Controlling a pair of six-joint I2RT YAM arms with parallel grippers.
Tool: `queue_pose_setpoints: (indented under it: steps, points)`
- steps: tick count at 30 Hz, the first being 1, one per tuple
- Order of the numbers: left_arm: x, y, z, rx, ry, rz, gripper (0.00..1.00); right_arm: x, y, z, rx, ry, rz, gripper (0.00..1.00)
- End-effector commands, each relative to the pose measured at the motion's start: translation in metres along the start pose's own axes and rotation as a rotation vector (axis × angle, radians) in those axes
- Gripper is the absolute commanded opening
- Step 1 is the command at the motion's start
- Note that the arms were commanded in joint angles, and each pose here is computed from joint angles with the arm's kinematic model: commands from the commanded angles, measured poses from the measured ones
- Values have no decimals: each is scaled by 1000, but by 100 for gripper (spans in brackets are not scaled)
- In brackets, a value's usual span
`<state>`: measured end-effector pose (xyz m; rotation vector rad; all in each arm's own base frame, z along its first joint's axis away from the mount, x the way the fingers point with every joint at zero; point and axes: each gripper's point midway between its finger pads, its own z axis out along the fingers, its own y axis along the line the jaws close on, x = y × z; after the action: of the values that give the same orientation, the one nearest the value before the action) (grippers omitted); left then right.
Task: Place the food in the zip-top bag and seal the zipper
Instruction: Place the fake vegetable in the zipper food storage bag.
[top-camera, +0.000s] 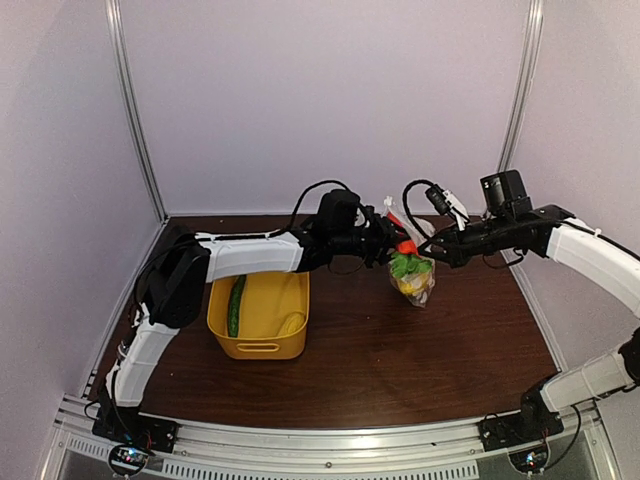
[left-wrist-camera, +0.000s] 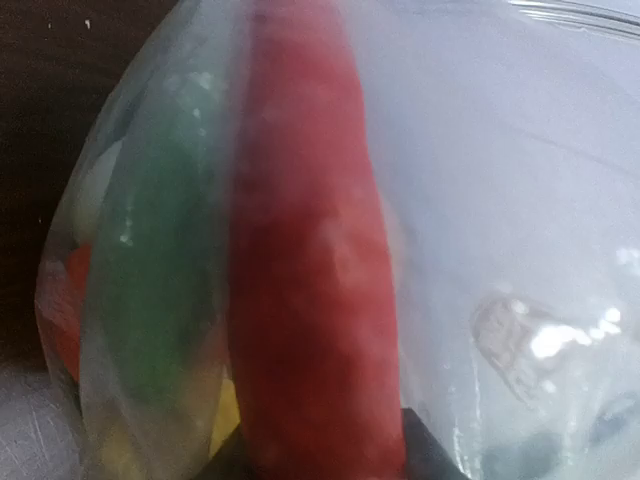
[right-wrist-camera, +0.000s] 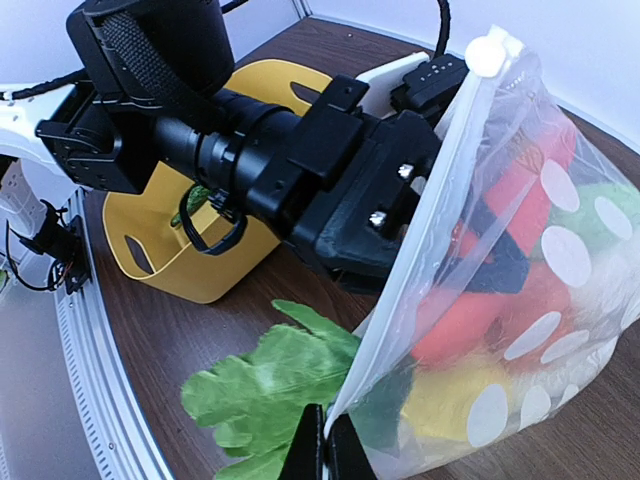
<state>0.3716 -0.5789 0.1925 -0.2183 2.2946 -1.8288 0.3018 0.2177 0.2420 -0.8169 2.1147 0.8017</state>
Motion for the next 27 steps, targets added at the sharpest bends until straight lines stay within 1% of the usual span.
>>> queue_pose_setpoints:
  steps: [1,2,4,6,8,9,11,14,15,16,17,19,21,25,27]
  points:
    - [-40,23,2,-90,-193,100,9,-20,22,-9,-89,-47,-5,0]
    - [-37,19,4,-67,-191,105,13,-20,19,-8,-74,-40,-4,0]
    - [-31,4,6,-41,-175,142,26,-19,13,-6,-45,-37,0,0]
    - [-26,-12,4,-52,-163,231,35,-20,12,-5,-44,-39,7,0]
    - [-23,-20,-4,-79,-172,257,46,-25,12,-5,-48,-49,10,0]
    - [-21,-23,-9,-74,-176,258,49,-28,13,-7,-48,-52,6,0]
    - [-18,-27,-20,-76,-179,254,65,-38,8,-11,-10,-61,2,0]
    - [-2,-40,-30,-42,-140,270,71,-58,-8,-22,82,-95,-3,0]
    - [3,-44,-33,-26,-126,272,79,-62,-16,-25,110,-105,3,0]
    - [10,-50,-36,-3,-105,278,92,-67,-23,-28,142,-115,10,0]
    - [16,-54,-39,11,-90,287,97,-68,-32,-29,168,-115,20,0]
    - [27,-65,-45,27,-78,333,98,-67,-44,-28,204,-101,29,0]
    - [33,-78,-56,28,-96,389,98,-60,-53,-23,227,-75,44,0]
    - [30,-63,-63,-75,-121,466,98,-52,-52,-18,202,-62,50,0]
    - [22,-60,-65,-123,-149,540,98,-57,-44,-23,179,-81,29,0]
